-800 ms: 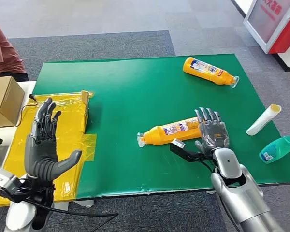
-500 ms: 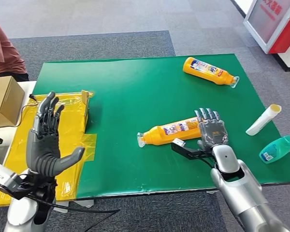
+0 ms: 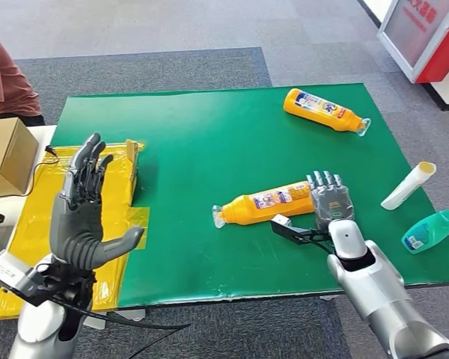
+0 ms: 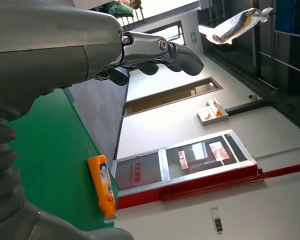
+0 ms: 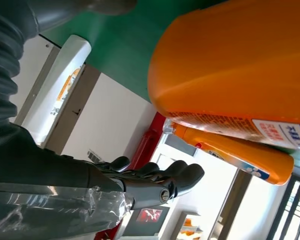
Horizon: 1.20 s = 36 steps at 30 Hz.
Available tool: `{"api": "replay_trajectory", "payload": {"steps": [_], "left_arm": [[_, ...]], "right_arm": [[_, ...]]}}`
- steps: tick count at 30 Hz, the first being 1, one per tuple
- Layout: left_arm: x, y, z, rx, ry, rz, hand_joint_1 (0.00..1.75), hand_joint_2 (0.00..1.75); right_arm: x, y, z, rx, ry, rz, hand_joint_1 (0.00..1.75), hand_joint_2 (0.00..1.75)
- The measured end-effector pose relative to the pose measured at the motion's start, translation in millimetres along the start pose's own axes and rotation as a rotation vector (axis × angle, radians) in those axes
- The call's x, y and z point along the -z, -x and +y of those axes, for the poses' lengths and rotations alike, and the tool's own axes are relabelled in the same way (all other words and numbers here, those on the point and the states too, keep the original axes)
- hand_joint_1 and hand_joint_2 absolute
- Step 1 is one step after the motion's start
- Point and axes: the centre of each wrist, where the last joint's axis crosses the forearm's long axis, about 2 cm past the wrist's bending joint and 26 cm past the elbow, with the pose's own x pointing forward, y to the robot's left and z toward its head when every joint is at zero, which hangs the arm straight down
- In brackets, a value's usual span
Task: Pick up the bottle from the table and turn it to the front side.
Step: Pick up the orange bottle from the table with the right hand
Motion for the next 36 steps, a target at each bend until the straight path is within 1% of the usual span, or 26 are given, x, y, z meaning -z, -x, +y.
{"api": "replay_trajectory", "payload": {"steps": [13,21,27,34,35,36], "left_arm": [[6.5,-1.6,-7.2,-0.027,0.043,-0.009,0.00,1.75],[7.9,0.9,-12.8,-0.072,0.072,0.003,0.00,1.75],[7.8,3.2,-17.3,-0.107,0.094,0.009,0.00,1.75],[4.9,11.3,-29.3,-0.170,0.134,0.049,0.00,1.75],[4.5,12.3,-30.9,-0.177,0.138,0.053,0.00,1.75],[4.2,13.1,-32.0,-0.182,0.141,0.056,0.00,1.75]], "right_arm": [[6.0,-11.1,6.9,-0.052,-0.051,-0.034,0.00,1.75],[17.1,-22.1,2.4,-0.118,-0.077,-0.077,0.00,1.75],[23.5,-24.9,-0.6,-0.159,-0.090,-0.087,0.00,1.75],[30.2,-27.1,-3.2,-0.202,-0.111,-0.092,0.00,1.75],[30.8,-27.6,-3.5,-0.207,-0.114,-0.093,0.11,1.75],[31.3,-28.2,-3.8,-0.210,-0.117,-0.094,0.52,1.75]]}}
